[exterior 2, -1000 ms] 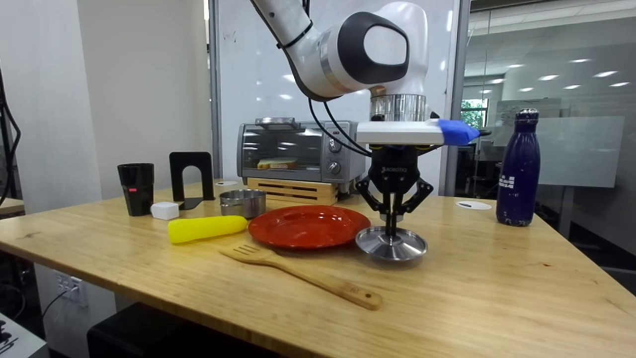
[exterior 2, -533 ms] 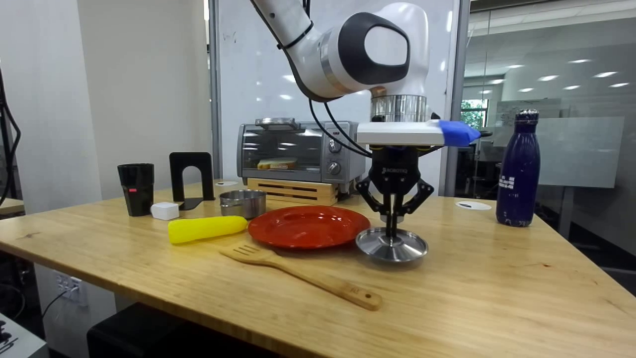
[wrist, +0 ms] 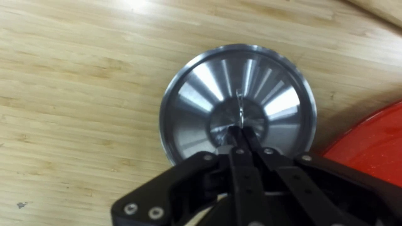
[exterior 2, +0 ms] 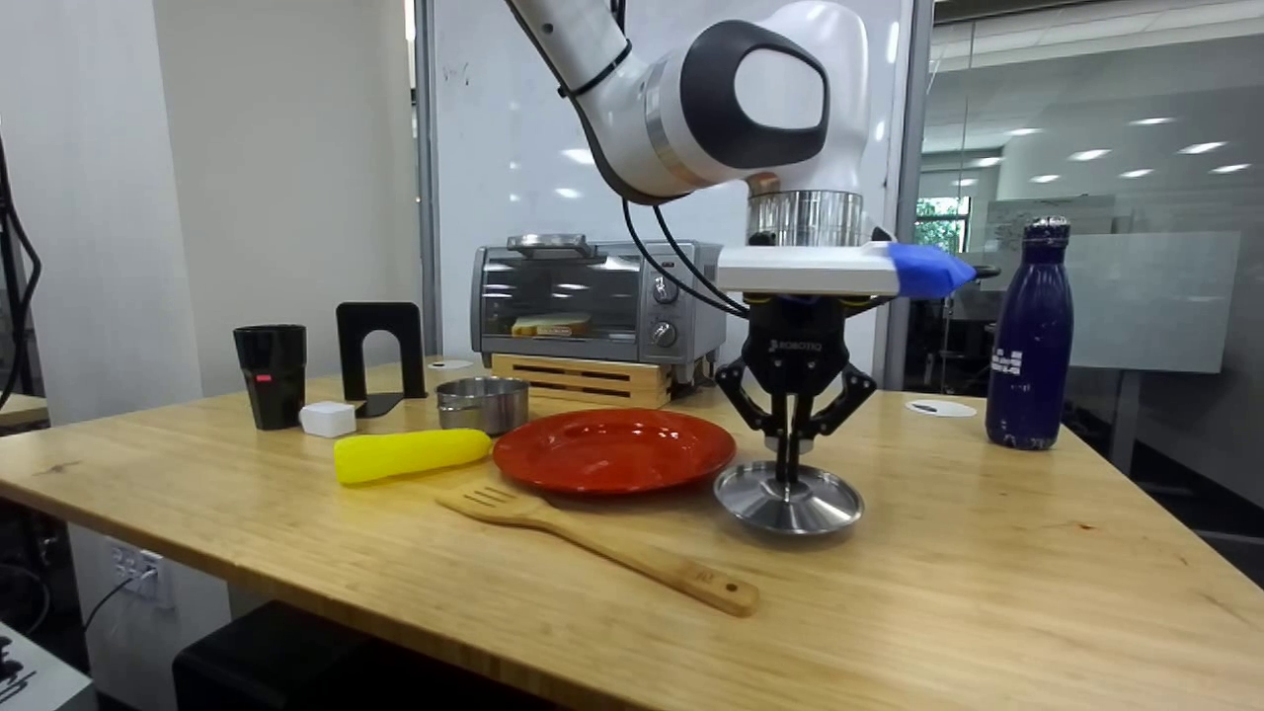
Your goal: Pick the lid on the pot and put it on the counter
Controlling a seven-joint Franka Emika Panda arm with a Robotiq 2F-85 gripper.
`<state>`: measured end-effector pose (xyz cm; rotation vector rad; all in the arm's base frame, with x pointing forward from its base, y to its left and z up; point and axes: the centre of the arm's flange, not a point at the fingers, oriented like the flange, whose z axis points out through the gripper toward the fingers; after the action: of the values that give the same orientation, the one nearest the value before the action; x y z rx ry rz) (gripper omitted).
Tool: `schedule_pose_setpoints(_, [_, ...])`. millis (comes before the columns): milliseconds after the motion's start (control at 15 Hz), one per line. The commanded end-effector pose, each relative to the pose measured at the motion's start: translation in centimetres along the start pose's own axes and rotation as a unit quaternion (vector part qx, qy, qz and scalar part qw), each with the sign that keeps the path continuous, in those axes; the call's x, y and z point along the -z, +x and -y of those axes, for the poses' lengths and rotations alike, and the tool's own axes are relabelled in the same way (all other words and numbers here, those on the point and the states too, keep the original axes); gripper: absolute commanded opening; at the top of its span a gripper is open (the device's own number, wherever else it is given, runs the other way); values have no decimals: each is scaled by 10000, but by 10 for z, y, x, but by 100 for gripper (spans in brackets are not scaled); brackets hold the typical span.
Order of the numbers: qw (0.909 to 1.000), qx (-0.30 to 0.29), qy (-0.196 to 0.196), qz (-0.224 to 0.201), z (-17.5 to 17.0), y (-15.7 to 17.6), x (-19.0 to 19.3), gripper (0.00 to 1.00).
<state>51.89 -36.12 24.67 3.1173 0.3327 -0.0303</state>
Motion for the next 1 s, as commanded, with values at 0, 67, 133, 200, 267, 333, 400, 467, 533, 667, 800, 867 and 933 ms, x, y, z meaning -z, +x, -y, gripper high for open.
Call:
schedule_pose_setpoints(0, [9999, -31, 91, 43, 4, 3, -9, 1])
schedule_pose_setpoints(67, [9999, -35, 102, 50, 5, 5, -10, 1])
schedule_pose_setpoints(133, [9999, -28, 105, 62, 7, 6, -11, 28])
schedule_pose_setpoints(200, [9999, -21, 110, 66, 7, 8, -12, 30])
schedule_pose_setpoints(267, [9999, -19, 107, 82, 9, 9, -12, 35])
schedule_pose_setpoints(333, [9999, -10, 110, 86, 10, 10, -10, 43])
schedule_pose_setpoints(400, [9999, 3, 95, 81, 12, 11, -8, 49])
schedule_pose_setpoints(467, [9999, 24, 97, 90, 14, 12, -3, 57])
schedule_pose_setpoints(533, [9999, 73, 85, 123, 18, 14, 4, 63])
schedule_pose_setpoints(667, [9996, 214, 101, 183, 28, 20, 24, 77])
schedule_pose_setpoints(800, [9969, 577, 418, 319, 54, 32, 57, 92])
schedule_pose_setpoints(867, [9943, 843, 539, 366, 69, 39, 74, 98])
schedule_pose_setpoints(933, [9909, 1128, 567, 476, 88, 49, 92, 100])
